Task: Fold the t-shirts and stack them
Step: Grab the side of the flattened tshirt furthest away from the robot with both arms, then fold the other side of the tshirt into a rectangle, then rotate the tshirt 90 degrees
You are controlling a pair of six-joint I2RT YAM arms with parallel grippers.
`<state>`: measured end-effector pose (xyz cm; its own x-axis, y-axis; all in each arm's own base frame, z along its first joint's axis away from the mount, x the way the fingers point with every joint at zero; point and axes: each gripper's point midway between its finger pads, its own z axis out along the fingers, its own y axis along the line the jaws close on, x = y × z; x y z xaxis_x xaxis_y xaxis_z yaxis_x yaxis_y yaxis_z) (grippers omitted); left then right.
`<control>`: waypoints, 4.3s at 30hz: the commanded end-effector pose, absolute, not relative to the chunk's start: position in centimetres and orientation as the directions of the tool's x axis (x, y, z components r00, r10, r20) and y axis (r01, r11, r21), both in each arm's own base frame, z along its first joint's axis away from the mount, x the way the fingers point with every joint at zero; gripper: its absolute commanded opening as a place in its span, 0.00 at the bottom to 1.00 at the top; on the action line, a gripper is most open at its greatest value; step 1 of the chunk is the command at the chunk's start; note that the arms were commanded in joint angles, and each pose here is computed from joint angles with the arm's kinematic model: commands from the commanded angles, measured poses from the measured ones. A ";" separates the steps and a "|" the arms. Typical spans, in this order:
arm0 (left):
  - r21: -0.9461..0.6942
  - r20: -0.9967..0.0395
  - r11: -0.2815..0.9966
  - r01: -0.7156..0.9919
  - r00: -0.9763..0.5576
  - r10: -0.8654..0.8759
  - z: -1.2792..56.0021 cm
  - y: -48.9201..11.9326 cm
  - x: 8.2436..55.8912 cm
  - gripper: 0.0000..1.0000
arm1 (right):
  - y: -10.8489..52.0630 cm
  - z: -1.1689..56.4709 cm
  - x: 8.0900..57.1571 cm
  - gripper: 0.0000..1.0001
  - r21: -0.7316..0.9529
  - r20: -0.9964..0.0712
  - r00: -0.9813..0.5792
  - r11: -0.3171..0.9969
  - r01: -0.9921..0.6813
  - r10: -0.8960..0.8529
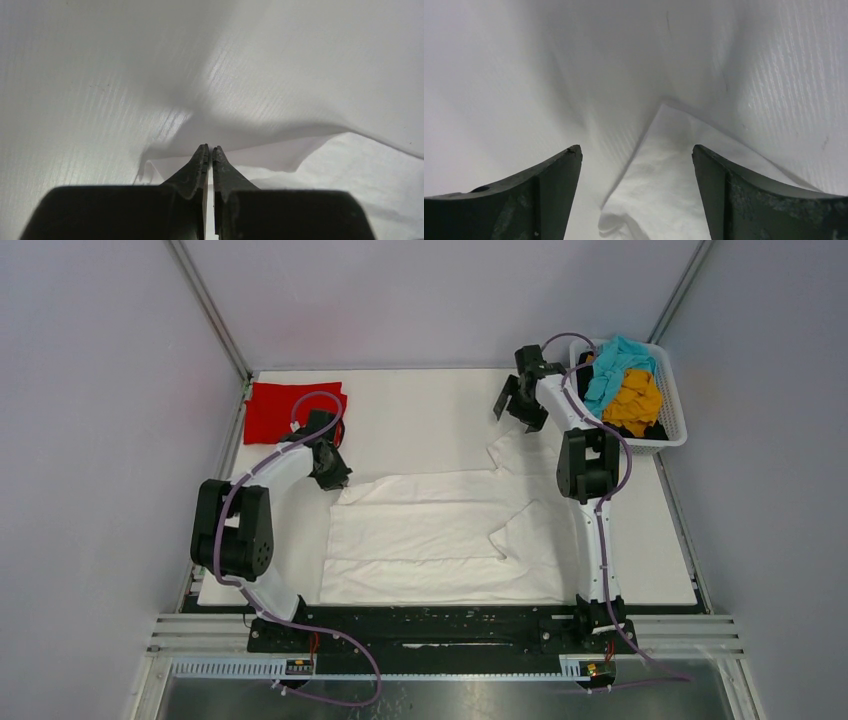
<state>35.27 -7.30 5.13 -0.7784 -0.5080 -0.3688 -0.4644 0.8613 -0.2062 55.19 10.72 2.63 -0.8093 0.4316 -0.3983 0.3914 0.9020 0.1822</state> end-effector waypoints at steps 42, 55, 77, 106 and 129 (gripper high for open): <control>-0.284 -0.461 0.873 -0.397 -0.741 -0.488 9.0 -8.4 32.3 0.00 | 11.8 10.2 42.7 0.00 0.143 -0.506 -0.861 0.990 -0.021 0.055; -0.310 -0.488 0.852 -0.421 -0.699 -0.523 9.4 -7.0 27.0 0.00 | 8.7 12.7 32.8 0.00 -0.035 -0.524 -0.851 0.999 -0.032 -0.046; -0.264 -0.517 0.756 -0.599 -0.574 -0.635 7.6 -3.4 21.7 0.00 | 5.1 11.7 20.4 0.03 0.025 -0.490 -0.866 0.994 0.103 0.102; -0.371 -0.555 0.689 -0.622 -0.446 -0.702 12.2 -2.8 21.7 0.99 | 9.5 12.2 18.4 1.00 0.380 -0.610 -0.721 0.920 0.099 0.330; -0.312 -0.499 0.819 -0.482 -0.650 -0.573 9.8 -7.5 24.6 0.99 | 21.5 7.7 6.6 1.00 0.622 -0.083 -0.979 0.757 -0.198 -0.188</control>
